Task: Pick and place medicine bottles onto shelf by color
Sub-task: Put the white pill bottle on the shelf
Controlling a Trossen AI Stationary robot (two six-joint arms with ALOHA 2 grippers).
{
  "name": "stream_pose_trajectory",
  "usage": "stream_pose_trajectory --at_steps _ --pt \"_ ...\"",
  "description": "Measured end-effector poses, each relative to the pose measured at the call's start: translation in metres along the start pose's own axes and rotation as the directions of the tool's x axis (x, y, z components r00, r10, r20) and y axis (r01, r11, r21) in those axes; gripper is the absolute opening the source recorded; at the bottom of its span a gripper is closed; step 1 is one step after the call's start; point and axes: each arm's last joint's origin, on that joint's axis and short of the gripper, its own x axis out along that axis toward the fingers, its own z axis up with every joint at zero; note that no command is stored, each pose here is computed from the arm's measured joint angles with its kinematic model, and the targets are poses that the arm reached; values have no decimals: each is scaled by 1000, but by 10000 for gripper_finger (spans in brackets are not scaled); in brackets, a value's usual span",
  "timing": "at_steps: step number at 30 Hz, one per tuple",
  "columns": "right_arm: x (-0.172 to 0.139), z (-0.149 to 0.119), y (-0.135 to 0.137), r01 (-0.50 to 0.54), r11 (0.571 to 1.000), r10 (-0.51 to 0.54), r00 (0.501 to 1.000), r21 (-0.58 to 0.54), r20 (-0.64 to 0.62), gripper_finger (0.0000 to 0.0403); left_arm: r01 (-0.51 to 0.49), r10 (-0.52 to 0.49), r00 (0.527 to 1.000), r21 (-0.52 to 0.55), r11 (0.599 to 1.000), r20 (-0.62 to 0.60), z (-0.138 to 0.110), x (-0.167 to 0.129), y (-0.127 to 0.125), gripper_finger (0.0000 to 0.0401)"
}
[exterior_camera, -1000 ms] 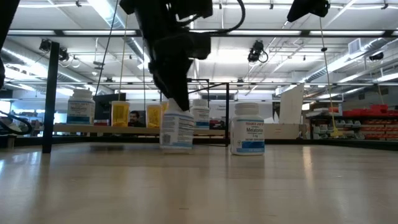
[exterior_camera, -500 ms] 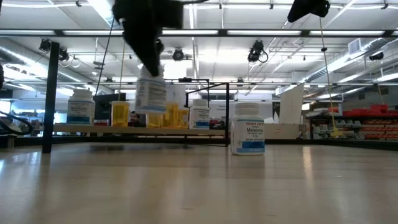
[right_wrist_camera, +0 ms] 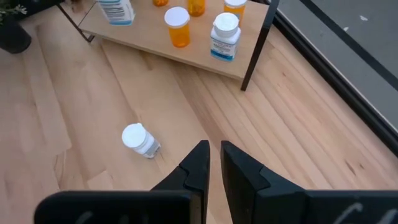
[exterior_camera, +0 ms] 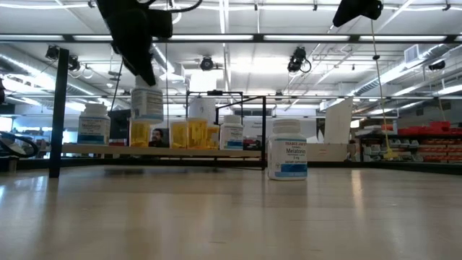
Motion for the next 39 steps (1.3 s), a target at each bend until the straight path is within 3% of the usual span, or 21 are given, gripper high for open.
stream_pose_trajectory --at_steps 9,15,27,39 --pt "0 0 0 7 1000 -7 1000 12 4 47 -54 53 998 -16 998 -26 12 31 21 191" --pt "0 0 0 7 1000 -7 1000 29 4 47 -13 13 994 -1 1000 -108 11 50 23 203" --pt "0 0 0 7 1000 -7 1000 23 4 47 -24 24 993 5 1000 -118 11 52 28 199" --pt "0 0 0 7 1000 -8 1000 22 4 47 -28 28 992 -3 1000 -121 11 52 28 252"
